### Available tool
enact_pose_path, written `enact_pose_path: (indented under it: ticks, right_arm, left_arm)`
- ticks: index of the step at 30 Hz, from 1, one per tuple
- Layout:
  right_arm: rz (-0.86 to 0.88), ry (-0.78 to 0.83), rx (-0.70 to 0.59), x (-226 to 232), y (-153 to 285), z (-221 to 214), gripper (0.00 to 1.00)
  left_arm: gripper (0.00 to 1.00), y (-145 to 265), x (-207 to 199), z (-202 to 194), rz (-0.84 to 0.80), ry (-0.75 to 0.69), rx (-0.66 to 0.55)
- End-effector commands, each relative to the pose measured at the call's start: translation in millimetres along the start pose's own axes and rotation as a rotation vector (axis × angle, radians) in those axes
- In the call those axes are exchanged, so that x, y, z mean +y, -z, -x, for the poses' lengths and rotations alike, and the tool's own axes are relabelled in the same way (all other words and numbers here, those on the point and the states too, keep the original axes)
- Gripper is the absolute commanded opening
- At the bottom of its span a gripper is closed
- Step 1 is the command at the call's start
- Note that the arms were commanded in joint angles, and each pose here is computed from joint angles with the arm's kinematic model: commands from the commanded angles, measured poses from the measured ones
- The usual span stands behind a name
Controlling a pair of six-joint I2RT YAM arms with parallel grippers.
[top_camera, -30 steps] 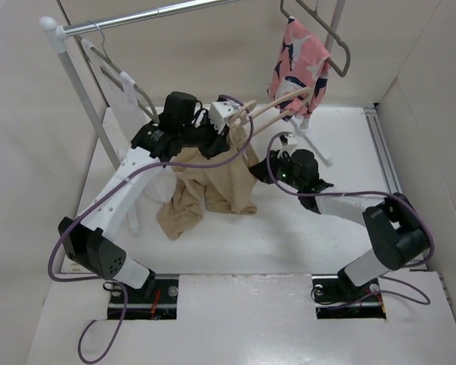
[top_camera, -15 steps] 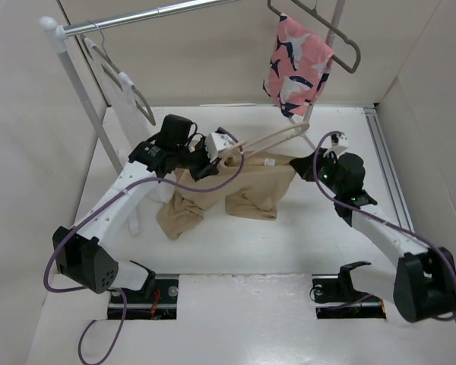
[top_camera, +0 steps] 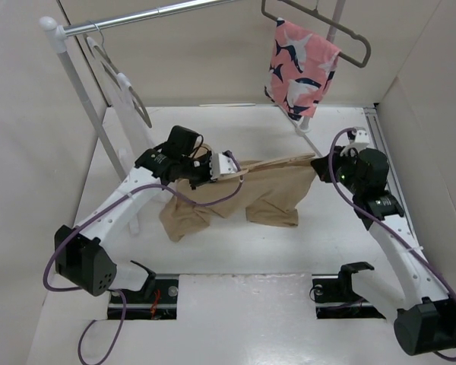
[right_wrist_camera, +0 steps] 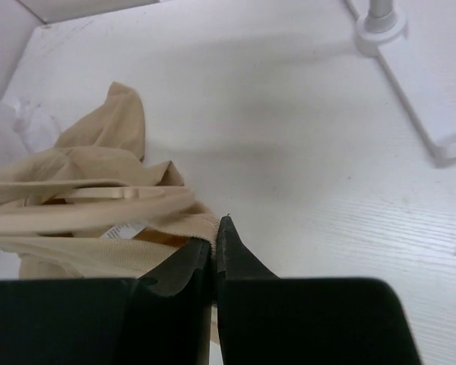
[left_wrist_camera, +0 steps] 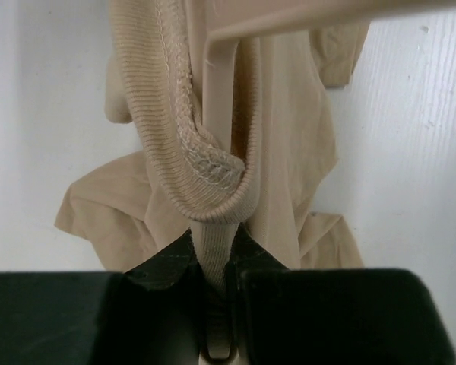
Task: Place the t-shirt on the hanger
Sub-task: Place tshirt on hanger
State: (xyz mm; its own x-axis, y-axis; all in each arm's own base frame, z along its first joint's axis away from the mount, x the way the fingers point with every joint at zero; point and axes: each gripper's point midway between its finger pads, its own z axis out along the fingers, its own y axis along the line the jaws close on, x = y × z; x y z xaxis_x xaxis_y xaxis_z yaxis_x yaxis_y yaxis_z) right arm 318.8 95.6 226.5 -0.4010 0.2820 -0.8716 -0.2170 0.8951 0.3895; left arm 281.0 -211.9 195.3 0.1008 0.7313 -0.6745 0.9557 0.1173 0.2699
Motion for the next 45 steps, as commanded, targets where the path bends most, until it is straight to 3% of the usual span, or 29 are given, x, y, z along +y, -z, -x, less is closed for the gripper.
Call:
enact_pose_path:
  ticks: [1, 4, 6, 9, 11, 13, 16, 20, 26, 32, 38, 41, 45]
  right_arm:
    - [-0.228, 0.171, -0.108, -36.1, 25.5, 56.1, 0.00]
    - [-0.252, 0.190, -0.090, -37.3, 30.4, 61.7, 0.00]
    - [-0.269, 0.197, -0.074, -39.5, 31.3, 62.7, 0.00]
    - [-0.245, 0.186, 0.010, -42.5, 20.6, 39.3, 0.00]
    - [-0.194, 0.159, 0.042, -39.5, 13.5, 25.7, 0.00]
    - [-0.181, 0.107, 0.094, -46.7, 5.2, 1.4, 0.00]
    - [-0.168, 0.074, 0.100, -58.9, -2.2, -9.8, 0.00]
    - [-0.148, 0.047, 0.069, -63.8, -6.4, 3.4, 0.00]
    - [-0.124, 0.064, 0.057, -58.6, -12.3, 18.9, 0.00]
    - [-0.064, 0.137, 0.003, -39.7, 0.2, 43.2, 0.00]
    - [-0.089, 0.284, 0.044, -37.3, 24.7, 52.3, 0.00]
    - [-0.008, 0.389, 0.062, -17.8, 24.3, 51.1, 0.00]
    - [0.260, 0.594, 0.063, 46.8, 16.0, 45.4, 0.00]
  left_arm:
    - [0.00, 15.1, -8.2, -31.5, -0.016, -0.063, 0.171]
    - [0.00, 13.2, -20.7, -32.0, -0.089, -0.087, 0.176]
    - [0.00, 13.4, -22.4, -18.5, -0.111, -0.083, 0.107]
    - [0.00, 21.0, 3.4, 5.0, 0.004, 0.057, 0.008]
    - [0.00, 26.9, 7.8, 13.4, 0.007, 0.153, -0.051]
    - [0.00, 29.3, 5.3, 24.3, -0.022, 0.163, -0.105]
    - [0.00, 30.0, -4.0, 18.0, -0.066, 0.090, -0.086]
    - [0.00, 23.4, -10.0, -11.7, -0.060, 0.049, 0.042]
    - [0.00, 26.6, -17.7, -10.2, -0.069, 0.014, 0.017]
    - [0.00, 8.5, -6.2, -55.6, 0.021, 0.085, 0.246]
    - [0.00, -1.9, 6.4, -75.9, 0.060, 0.130, 0.361]
    - [0.00, -0.9, 5.3, -64.3, 0.010, 0.012, 0.340]
    - [0.00, 0.7, -1.8, -34.1, -0.082, -0.174, 0.248]
